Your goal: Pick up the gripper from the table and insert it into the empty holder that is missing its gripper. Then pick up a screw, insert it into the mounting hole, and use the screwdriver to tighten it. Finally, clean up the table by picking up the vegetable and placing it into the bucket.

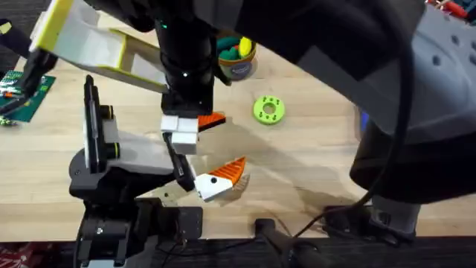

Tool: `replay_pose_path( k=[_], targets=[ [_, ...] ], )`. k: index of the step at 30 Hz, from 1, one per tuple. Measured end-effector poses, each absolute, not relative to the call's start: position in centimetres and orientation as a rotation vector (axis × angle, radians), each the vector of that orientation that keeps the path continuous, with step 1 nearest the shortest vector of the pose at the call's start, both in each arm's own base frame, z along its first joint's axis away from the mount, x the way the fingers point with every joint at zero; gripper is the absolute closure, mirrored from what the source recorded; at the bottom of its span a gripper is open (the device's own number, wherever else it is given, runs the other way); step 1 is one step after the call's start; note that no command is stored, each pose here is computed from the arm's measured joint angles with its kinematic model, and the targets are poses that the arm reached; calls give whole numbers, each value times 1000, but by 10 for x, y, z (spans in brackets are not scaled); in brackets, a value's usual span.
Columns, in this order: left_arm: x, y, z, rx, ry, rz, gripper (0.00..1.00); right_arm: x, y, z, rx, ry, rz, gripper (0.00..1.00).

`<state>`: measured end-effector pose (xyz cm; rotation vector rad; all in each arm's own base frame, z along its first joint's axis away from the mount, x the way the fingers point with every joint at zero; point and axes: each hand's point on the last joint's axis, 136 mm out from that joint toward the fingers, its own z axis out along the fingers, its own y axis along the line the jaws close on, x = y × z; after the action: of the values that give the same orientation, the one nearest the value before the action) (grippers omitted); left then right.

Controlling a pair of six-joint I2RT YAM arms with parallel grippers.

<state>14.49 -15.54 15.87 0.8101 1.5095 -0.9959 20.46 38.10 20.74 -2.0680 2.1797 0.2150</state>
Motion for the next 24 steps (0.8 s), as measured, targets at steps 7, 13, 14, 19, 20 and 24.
replay_pose_path(
  k=[7, 13, 14, 19, 20, 24],
  targets=[
    [145, -155, 159, 810, 1509, -996, 18, 205, 381, 207, -2068, 2180, 215, 6],
    [145, -155, 159, 810, 1509, -996, 18, 216, 375, 217, -1995, 2208, 232, 5],
    [145, -155, 159, 810, 1509, -996, 18, 220, 372, 222, -1970, 2212, 237, 5],
    [145, -155, 159, 810, 1509, -996, 18, 245, 342, 262, -1781, 2233, 257, 4],
    [145, -155, 159, 810, 1509, -996, 18, 251, 335, 272, -1734, 2235, 261, 4],
    [145, -155, 159, 810, 1510, -996, 18, 263, 305, 304, -1585, 2245, 266, 5]
  ],
)
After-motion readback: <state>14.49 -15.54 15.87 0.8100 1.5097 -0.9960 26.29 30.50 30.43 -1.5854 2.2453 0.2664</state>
